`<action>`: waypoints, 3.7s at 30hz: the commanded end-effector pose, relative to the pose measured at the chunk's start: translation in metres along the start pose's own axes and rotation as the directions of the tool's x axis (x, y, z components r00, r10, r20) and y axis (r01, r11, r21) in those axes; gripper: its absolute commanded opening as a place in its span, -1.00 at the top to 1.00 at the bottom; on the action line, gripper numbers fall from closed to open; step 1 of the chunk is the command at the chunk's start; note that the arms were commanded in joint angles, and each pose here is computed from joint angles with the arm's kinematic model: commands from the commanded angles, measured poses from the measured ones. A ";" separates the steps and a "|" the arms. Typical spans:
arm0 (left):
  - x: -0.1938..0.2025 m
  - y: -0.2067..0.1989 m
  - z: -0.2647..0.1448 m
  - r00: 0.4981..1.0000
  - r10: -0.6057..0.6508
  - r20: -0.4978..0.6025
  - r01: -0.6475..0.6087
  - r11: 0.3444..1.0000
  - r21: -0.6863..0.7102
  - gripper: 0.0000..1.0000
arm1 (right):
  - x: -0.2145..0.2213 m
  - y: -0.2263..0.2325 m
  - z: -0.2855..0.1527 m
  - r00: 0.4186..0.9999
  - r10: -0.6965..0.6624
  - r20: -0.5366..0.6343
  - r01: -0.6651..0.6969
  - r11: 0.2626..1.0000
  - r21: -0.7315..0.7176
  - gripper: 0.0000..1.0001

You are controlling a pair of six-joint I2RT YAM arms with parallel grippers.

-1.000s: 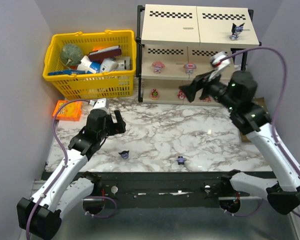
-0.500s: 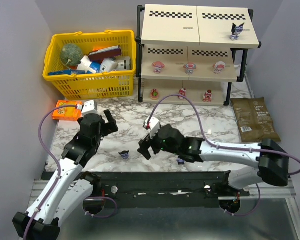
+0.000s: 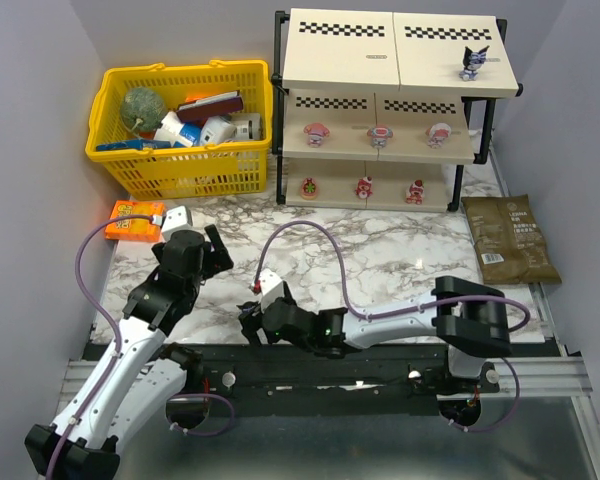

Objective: Place and organize the plastic toys onto the shelf

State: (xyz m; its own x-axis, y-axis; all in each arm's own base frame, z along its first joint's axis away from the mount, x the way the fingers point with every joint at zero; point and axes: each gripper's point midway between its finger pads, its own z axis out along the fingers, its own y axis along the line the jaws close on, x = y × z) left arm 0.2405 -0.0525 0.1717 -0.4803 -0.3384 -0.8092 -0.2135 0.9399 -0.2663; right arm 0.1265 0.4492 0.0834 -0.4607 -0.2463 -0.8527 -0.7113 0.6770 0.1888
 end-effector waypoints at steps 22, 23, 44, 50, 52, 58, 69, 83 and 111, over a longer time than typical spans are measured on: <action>0.006 -0.001 -0.007 0.997 0.071 0.027 -0.070 0.997 -0.040 -0.98 | 0.031 -0.009 0.064 0.990 0.139 -0.032 -0.123 0.946 0.299 -0.71; 0.006 -0.001 -0.007 0.997 0.073 0.027 -0.072 0.997 -0.039 -0.98 | 0.033 -0.011 0.064 0.989 0.142 -0.037 -0.124 0.945 0.303 -0.71; 0.010 -0.001 -0.009 0.996 0.086 0.023 -0.085 0.995 -0.049 -0.97 | 0.036 -0.026 0.074 0.988 0.138 -0.075 -0.109 0.947 0.303 0.20; 0.008 -0.002 -0.009 0.996 0.085 0.027 -0.084 0.995 -0.047 -0.98 | -0.008 -0.037 0.056 0.994 0.108 -0.028 -0.094 0.947 0.308 0.53; 0.007 -0.002 -0.010 0.996 0.085 0.030 -0.084 0.996 -0.042 -0.98 | -0.037 -0.052 0.043 0.994 0.108 0.001 -0.102 0.936 0.336 0.59; 0.006 -0.003 -0.013 0.996 0.076 0.038 -0.075 0.997 -0.028 -0.98 | -0.121 -0.117 -0.007 0.991 0.102 0.091 -0.132 0.889 0.438 0.67; 0.007 -0.016 -0.015 0.997 0.077 0.028 -0.078 0.996 0.052 -0.98 | -0.297 -0.207 -0.149 0.975 0.006 0.223 -0.121 0.854 0.506 0.67; 0.009 -0.026 -0.019 0.996 0.092 0.008 -0.092 0.990 0.107 -0.98 | -0.387 -0.264 -0.245 0.946 -0.090 0.312 -0.126 0.784 0.608 0.65; 0.020 -0.020 -0.017 0.999 0.030 -0.020 -0.029 0.996 0.079 -0.98 | -0.433 -0.356 -0.220 0.890 -0.085 0.449 -0.237 0.754 0.613 0.66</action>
State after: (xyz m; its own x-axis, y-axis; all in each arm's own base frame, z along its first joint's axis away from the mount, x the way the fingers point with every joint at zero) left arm 0.2241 -0.0790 0.1753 -0.4889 -0.3082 -0.8161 -0.1241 0.9506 -0.2846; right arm 0.4583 0.1607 0.4678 -0.1867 -0.0118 -0.9823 -0.0841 0.9964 0.0040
